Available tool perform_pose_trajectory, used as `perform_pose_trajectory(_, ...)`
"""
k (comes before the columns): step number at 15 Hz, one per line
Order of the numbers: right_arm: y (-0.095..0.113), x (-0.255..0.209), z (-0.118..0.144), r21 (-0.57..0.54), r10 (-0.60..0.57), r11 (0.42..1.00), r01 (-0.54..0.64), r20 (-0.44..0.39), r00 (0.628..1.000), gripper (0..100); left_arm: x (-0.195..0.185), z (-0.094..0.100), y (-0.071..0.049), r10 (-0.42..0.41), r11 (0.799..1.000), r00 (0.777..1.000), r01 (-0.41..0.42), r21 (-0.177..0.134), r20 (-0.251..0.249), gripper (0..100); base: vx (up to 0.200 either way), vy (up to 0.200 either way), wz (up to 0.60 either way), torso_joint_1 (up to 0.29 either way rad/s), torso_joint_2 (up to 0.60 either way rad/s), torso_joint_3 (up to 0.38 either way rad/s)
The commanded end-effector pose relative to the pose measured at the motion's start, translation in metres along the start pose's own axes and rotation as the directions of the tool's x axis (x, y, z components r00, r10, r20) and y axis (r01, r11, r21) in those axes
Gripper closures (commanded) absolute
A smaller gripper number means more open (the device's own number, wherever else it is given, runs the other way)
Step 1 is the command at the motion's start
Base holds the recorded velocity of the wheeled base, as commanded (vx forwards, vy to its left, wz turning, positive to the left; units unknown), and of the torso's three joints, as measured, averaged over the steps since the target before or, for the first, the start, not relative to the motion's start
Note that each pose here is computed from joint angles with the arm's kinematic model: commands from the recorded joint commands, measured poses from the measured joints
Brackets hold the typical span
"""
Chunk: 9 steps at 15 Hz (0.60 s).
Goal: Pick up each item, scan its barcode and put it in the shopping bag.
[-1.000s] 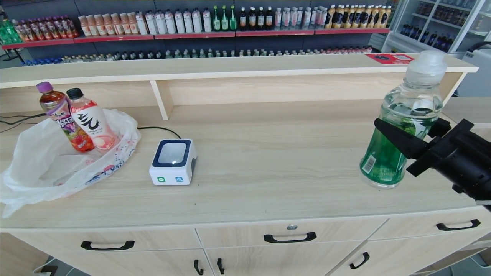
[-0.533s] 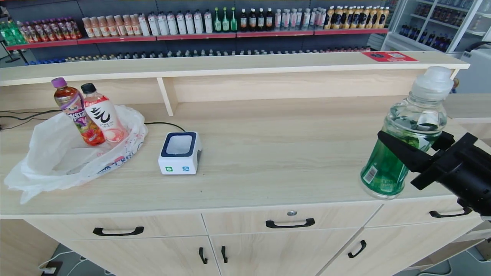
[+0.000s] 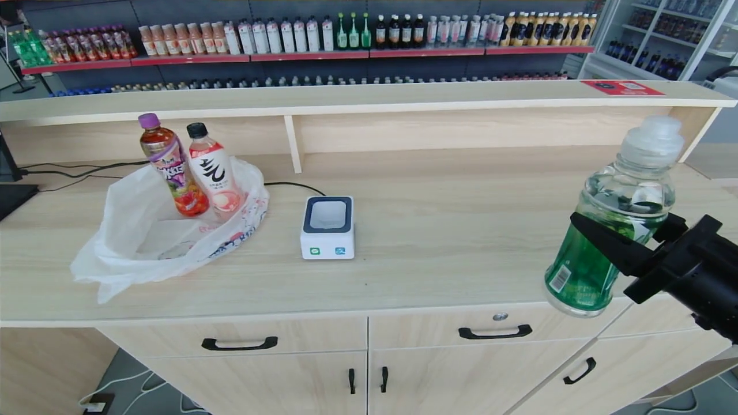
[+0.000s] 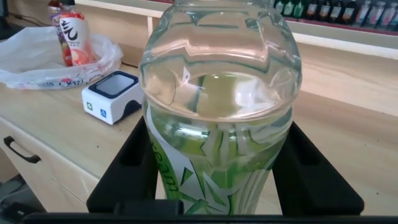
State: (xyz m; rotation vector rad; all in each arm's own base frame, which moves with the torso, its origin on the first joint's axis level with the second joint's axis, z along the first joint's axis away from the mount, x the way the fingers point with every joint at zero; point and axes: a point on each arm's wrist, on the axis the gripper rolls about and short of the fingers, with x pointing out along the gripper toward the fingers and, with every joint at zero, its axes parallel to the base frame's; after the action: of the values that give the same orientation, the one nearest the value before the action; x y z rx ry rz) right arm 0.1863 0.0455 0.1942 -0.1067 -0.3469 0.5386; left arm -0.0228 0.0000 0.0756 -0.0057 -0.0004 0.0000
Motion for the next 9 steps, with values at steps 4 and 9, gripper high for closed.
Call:
perform_pose_trajectory(4, 0.0027, -0.0077, 0.004, -0.009, 0.0, 1.0, 0.0, 0.011, 1.0, 100, 0.0, 0.0003, 0.0, 0.003, 1.0, 1.0, -0.003, 0.0, 0.0, 0, 0.0, 0.2, 0.0, 0.0, 0.0, 0.001)
perform_pose_trajectory(9, 0.0023, -0.0061, 0.0022, -0.008, 0.001, 1.0, -0.001, 0.004, 1.0, 100, 0.0, 0.0003, 0.0, 0.003, 1.0, 1.0, -0.003, 0.0, 0.0, 0, 0.0, 0.2, 0.0, 0.004, 0.0, 0.0)
